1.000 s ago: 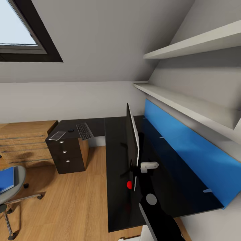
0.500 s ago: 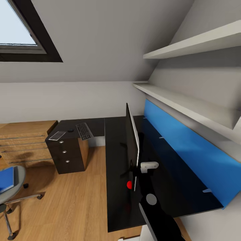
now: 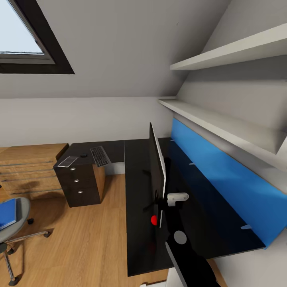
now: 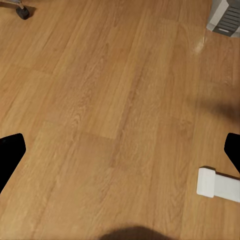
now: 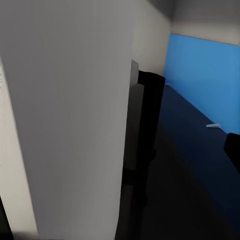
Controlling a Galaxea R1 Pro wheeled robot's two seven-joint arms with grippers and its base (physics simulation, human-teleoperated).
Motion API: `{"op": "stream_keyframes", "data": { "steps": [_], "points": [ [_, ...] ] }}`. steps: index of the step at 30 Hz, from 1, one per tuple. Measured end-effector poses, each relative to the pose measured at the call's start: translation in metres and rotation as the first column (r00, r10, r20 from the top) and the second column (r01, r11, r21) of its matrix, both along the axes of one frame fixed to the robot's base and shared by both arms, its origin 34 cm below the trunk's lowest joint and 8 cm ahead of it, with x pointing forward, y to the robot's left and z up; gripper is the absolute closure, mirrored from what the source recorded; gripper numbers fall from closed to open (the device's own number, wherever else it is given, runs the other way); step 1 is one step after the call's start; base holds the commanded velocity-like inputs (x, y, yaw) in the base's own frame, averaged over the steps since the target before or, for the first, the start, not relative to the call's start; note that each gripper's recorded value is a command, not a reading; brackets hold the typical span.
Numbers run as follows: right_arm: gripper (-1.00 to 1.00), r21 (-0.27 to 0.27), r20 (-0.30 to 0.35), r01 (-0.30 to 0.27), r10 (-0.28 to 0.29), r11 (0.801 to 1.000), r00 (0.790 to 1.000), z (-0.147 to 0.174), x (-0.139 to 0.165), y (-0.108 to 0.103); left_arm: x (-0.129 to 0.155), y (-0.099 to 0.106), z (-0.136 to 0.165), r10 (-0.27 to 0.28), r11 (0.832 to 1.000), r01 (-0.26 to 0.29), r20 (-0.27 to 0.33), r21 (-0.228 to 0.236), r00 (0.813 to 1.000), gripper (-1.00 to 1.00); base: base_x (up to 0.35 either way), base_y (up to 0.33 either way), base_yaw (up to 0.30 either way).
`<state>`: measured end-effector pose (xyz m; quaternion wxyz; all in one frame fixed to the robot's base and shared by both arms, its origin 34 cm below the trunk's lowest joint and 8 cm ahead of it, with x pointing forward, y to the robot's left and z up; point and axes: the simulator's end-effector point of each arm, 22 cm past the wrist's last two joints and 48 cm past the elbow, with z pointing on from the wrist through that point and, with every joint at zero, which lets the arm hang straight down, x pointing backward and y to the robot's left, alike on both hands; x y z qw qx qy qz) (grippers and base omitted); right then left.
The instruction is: In the bedroom, organize the workspace by keeping the computer under the desk, ensuring the monitor is on the desk, placing the keyboard on the desk next to the monitor, placing the mouse on the desk next to the keyboard, moving the folder from the swivel chair onto the desk next to the mouse, stacking the notebook on top of the folder with the pen on top of the notebook, and positioning the swivel chair next to the desk.
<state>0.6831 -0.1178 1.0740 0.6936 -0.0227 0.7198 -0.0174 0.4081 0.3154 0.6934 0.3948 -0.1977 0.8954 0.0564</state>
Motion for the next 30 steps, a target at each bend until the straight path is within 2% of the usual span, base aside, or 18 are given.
{"op": "stream_keyframes", "data": {
  "steps": [8, 16, 22, 30],
  "points": [
    [-1.0, -0.002, -0.003, -0.003, 0.003, 1.0, 1.0, -0.002, 0.0, 0.002, 0.0, 0.0, 0.0, 0.0, 1.0, 0.0, -0.001, 0.0, 1.0, -1.0, -0.113, 0.016, 0.0],
    [-1.0, -0.01, -0.025, -0.015, 0.015, 1.0, 1.0, -0.012, -0.002, 0.007, 0.0, 0.0, -0.001, 0.001, 1.0, -0.001, -0.002, 0.0, 1.0, -1.0, -0.3, 0.085, 0.0],
    [-1.0, -0.022, -0.03, -0.056, 0.055, 0.998, 0.998, -0.016, -0.006, 0.025, 0.0, 0.0, -0.001, 0.0, 1.0, 0.0, -0.002, 0.0, 1.0, -1.0, -0.316, 0.101, 0.0],
    [-1.0, -0.028, -0.049, -0.066, 0.064, 0.997, 0.997, -0.025, -0.008, 0.029, 0.0, 0.0, -0.001, 0.001, 1.0, -0.001, -0.002, 0.0, 1.0, -1.0, -0.317, 0.108, 0.0]
  ]
}}
